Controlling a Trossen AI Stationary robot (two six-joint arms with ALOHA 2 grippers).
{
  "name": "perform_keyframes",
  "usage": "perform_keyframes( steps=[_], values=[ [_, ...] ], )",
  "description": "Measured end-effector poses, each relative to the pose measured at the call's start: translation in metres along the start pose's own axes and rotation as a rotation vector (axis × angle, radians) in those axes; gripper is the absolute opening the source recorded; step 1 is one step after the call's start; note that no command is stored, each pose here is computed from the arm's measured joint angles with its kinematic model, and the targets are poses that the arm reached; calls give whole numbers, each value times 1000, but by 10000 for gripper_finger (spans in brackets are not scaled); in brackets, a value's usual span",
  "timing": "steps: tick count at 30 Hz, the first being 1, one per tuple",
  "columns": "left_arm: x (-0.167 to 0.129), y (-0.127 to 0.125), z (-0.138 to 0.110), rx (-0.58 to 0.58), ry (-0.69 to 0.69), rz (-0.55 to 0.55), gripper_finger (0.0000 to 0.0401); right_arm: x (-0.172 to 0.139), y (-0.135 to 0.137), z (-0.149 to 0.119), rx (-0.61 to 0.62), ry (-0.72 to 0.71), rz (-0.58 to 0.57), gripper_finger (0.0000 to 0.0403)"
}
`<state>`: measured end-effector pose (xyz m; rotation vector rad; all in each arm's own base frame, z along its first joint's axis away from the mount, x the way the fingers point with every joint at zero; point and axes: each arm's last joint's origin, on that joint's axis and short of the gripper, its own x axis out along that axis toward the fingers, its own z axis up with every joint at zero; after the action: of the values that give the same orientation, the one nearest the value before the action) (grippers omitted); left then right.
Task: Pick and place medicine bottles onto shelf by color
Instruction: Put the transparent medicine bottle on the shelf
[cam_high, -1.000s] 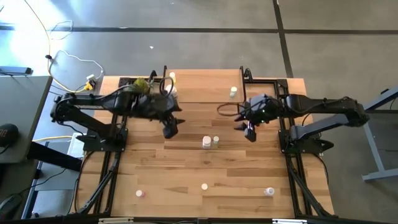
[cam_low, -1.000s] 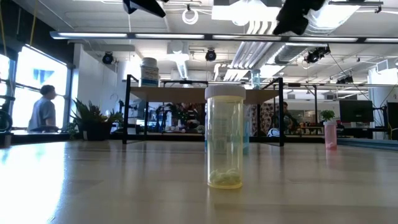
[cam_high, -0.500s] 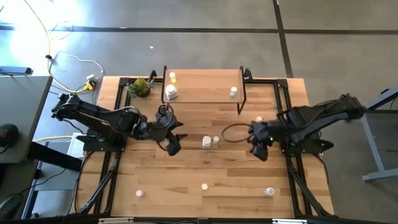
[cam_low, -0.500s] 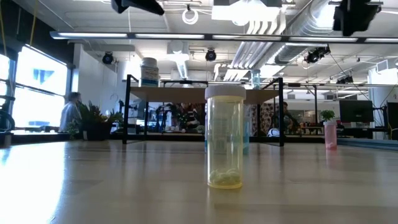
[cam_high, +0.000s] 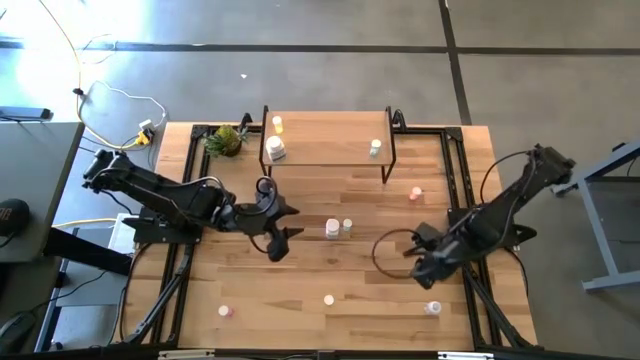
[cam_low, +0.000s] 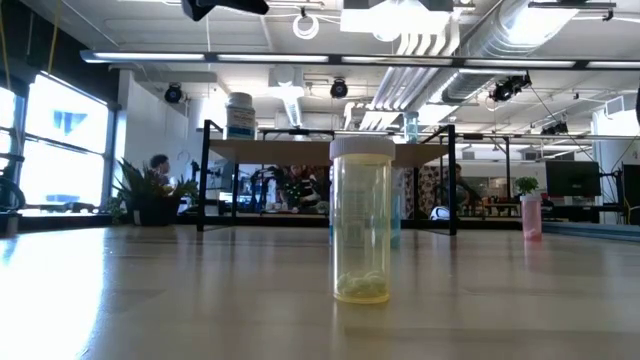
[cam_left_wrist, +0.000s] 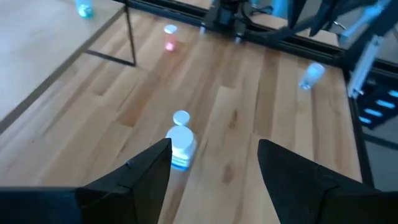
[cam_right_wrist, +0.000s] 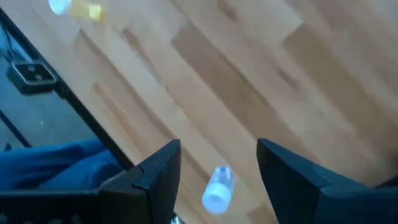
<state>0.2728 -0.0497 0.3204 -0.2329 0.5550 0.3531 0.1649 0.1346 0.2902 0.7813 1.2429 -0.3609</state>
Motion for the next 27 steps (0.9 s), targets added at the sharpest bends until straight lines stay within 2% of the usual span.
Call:
perform_keyframes(
  steps=[11, 27],
  values=[
    [-7, -14, -7, 67, 8, -52, 227, 31, 14, -42, 84, 125, -146, 217],
    [-14, -25, -13, 88, 18, -101, 227, 72, 28, -87, 190, 125, -244, 220]
  ],
)
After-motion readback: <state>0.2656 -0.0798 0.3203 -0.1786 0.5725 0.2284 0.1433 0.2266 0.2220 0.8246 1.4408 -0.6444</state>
